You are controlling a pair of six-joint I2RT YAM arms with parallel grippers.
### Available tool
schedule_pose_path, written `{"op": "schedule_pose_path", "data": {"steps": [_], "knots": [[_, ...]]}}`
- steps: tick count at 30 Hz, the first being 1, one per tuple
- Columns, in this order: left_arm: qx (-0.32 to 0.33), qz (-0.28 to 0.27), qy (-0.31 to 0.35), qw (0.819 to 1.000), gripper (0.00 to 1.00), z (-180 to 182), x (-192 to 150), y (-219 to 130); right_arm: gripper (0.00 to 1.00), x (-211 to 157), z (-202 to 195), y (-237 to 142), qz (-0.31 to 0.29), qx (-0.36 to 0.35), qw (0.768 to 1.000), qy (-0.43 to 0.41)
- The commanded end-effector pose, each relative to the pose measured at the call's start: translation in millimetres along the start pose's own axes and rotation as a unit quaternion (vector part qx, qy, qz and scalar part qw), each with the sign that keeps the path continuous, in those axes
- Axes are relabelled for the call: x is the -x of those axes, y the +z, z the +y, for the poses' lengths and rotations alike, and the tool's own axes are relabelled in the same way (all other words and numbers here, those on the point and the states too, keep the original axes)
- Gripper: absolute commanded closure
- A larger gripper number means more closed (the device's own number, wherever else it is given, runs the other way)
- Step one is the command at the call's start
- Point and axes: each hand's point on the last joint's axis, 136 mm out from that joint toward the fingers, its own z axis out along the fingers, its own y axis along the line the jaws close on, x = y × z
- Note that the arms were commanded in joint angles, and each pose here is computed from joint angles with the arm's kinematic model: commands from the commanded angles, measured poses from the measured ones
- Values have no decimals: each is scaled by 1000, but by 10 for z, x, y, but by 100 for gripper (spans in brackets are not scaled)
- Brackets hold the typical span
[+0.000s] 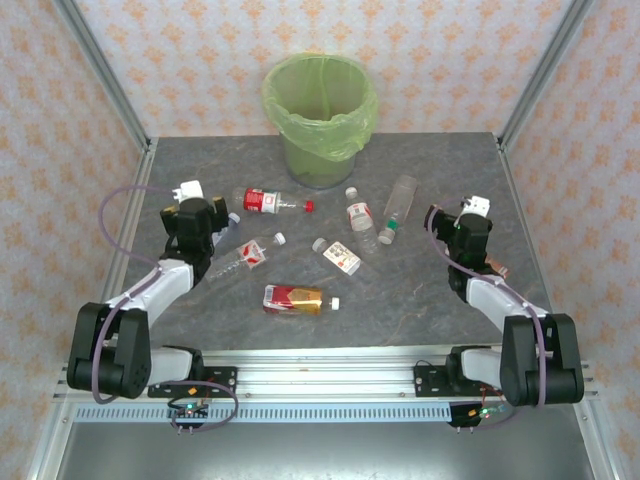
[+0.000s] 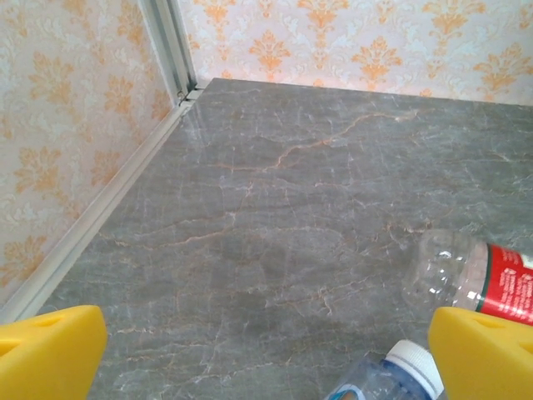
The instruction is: Put the plastic bottles in the bin
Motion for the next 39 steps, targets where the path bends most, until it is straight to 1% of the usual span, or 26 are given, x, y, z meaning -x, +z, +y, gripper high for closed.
{"op": "schedule_pose_path", "data": {"steps": [1, 4, 5, 6, 8, 10, 14, 16, 18, 20, 25, 31, 35, 39], "knots": [[33, 98, -4, 995, 0, 96, -112, -75, 1, 163, 23, -26, -9, -3, 1000, 27], [46, 217, -14, 975, 0, 115, -234, -41, 1, 161, 8, -26, -5, -9, 999, 37], [36, 250, -9, 967, 0, 71, -283, -29, 1, 164, -1, -25, -6, -11, 999, 39], [32, 270, 0, 962, 0, 43, -316, -20, 1, 162, -3, -26, -6, -12, 999, 39], [14, 301, 26, 953, 0, -31, -367, 0, 1, 167, 4, -26, -5, -11, 999, 40], [2, 320, 50, 946, 0, -67, -426, 15, 1, 159, -2, -21, -4, -12, 999, 40], [-22, 366, 91, 926, 0, -137, -560, 18, 1, 144, -21, -24, -3, -16, 999, 39], [-33, 385, 92, 918, 0, -175, -628, 28, 1, 141, -25, -24, -2, -18, 999, 38], [-59, 406, 94, 907, 0, -274, -740, 32, 1, 127, -45, -25, -1, -22, 999, 41], [-75, 424, 98, 897, 0, -336, -873, 54, 1, 105, -78, -25, -1, -31, 998, 46], [-74, 421, 117, 896, 0, -332, -1041, 137, 1, 68, -113, -22, 2, -40, 998, 49], [-71, 447, 126, 883, 1, -343, -1277, 217, 1, 55, -115, -10, 7, -42, 998, 47], [-61, 449, 130, 882, 6, -311, -1356, 277, 1, 60, -108, -17, 11, -41, 998, 42], [-52, 455, 138, 878, 16, -282, -1411, 311, 1, 69, -105, -30, 17, -41, 999, 31]]}}
